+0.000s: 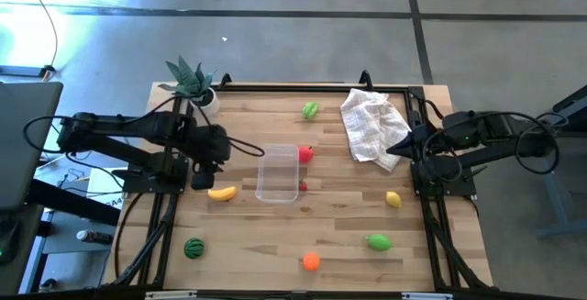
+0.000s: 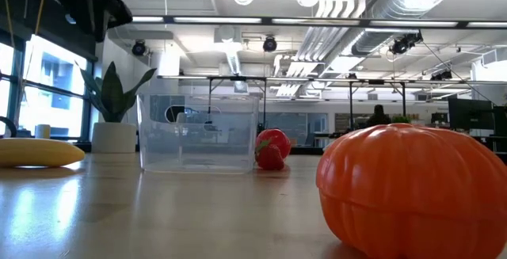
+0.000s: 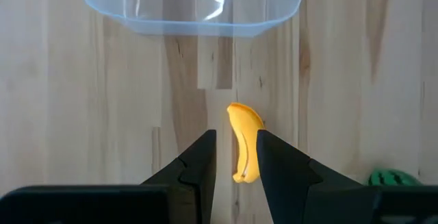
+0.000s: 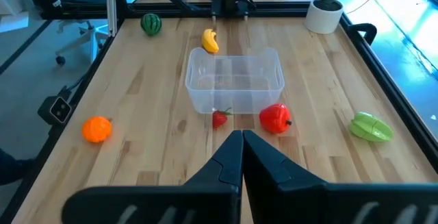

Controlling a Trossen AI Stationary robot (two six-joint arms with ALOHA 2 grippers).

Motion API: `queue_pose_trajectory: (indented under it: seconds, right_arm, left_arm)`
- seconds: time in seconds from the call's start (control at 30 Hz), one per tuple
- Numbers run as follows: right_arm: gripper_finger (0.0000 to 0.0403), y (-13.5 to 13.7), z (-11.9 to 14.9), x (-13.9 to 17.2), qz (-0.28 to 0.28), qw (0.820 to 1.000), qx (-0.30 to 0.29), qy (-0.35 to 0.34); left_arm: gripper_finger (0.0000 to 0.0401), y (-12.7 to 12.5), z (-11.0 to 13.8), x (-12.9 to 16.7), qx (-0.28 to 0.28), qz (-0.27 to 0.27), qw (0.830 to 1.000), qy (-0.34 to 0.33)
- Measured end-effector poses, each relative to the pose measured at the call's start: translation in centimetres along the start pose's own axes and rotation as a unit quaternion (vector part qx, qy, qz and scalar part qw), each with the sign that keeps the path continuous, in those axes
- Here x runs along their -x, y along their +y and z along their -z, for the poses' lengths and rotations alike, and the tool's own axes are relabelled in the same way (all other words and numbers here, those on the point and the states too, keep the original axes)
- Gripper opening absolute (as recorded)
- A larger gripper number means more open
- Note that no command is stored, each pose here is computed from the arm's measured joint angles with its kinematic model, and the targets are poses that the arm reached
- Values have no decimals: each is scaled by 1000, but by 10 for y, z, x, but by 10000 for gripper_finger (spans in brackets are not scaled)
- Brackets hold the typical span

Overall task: Pick and placing Produce into tupperware
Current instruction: Put the banana into the bin

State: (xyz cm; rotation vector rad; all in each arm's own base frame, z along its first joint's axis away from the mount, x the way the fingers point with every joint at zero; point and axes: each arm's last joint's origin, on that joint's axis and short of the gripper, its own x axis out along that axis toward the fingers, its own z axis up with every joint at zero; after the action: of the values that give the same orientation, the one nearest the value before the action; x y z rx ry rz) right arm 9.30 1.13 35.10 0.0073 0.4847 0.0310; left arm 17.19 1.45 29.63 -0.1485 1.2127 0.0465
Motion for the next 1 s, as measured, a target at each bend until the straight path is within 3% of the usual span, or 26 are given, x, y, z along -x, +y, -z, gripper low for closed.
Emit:
queue_pose_trajectory:
  seconds: [0.2, 0.57, 1.0]
  right_arm:
    - [0, 0, 0, 0, 0, 1000, 0, 0]
    - [0, 0, 0, 0, 0, 1000, 0, 0]
    - [0, 0, 0, 0, 0, 1000, 0, 0]
  left_arm:
    - [95, 2, -1, -20, -45, -7, 999, 23]
    - [99, 3, 12, -45, -37, 23, 995, 84]
    - [204, 4, 14, -50, 2, 11, 996, 93]
